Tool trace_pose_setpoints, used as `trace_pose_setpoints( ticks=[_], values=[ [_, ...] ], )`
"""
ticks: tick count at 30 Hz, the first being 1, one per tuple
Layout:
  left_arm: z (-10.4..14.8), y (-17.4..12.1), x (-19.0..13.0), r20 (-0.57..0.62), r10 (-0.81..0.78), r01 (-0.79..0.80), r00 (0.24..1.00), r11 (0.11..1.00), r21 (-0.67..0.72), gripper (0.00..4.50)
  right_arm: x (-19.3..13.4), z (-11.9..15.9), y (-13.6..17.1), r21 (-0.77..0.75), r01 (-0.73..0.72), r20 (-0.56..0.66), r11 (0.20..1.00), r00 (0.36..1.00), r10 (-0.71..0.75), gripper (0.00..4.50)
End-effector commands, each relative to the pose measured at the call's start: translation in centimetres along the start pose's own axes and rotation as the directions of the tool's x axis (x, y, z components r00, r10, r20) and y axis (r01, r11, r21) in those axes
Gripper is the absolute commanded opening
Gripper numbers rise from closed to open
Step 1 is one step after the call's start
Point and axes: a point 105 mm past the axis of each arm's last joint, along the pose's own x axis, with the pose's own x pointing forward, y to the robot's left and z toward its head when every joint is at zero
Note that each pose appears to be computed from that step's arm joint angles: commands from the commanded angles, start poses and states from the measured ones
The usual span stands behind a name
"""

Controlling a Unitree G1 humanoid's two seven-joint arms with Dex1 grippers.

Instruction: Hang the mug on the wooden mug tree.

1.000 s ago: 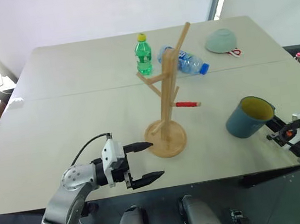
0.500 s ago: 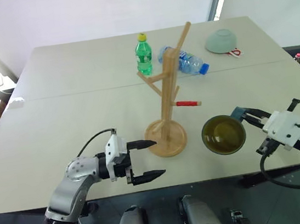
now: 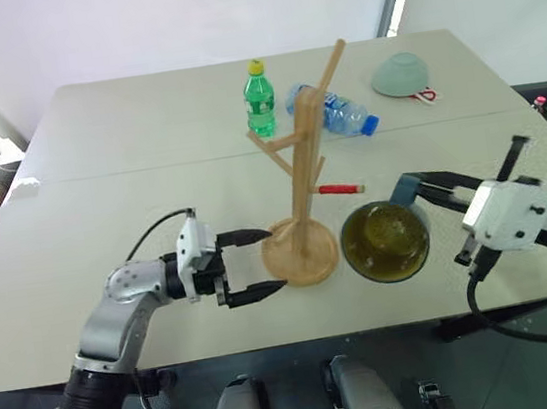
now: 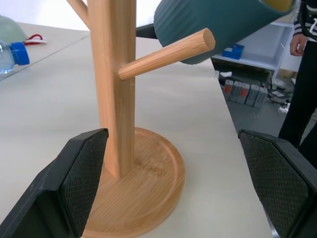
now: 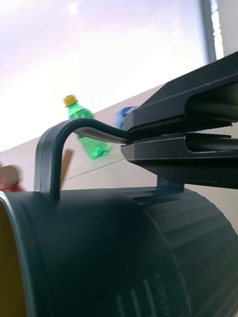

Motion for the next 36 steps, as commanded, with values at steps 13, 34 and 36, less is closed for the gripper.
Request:
trace_pose_setpoints(
  ticks=[13, 34, 36],
  values=[
    [4.1, -0.6, -0.7, 0.061, 0.0, -0.004, 0.998, 0.998, 0.059, 4.5, 2.6, 1.7, -0.7, -0.058, -0.06, 0.095, 0.997, 0.993, 0.065, 0.02],
    [4.8, -0.6, -0.5, 0.076, 0.027, -0.032, 0.997, 0.997, 0.075, 4.5, 3.9, 1.1, -1.4, -0.082, -0.068, 0.07, 0.994, 0.995, 0.073, 1.37],
    [4.7, -0.6, -0.5, 0.076, 0.025, -0.031, 0.997, 0.997, 0.075, 4.5, 3.8, 1.1, -1.5, -0.089, -0.063, 0.068, 0.994, 0.995, 0.069, 1.37]
  ],
)
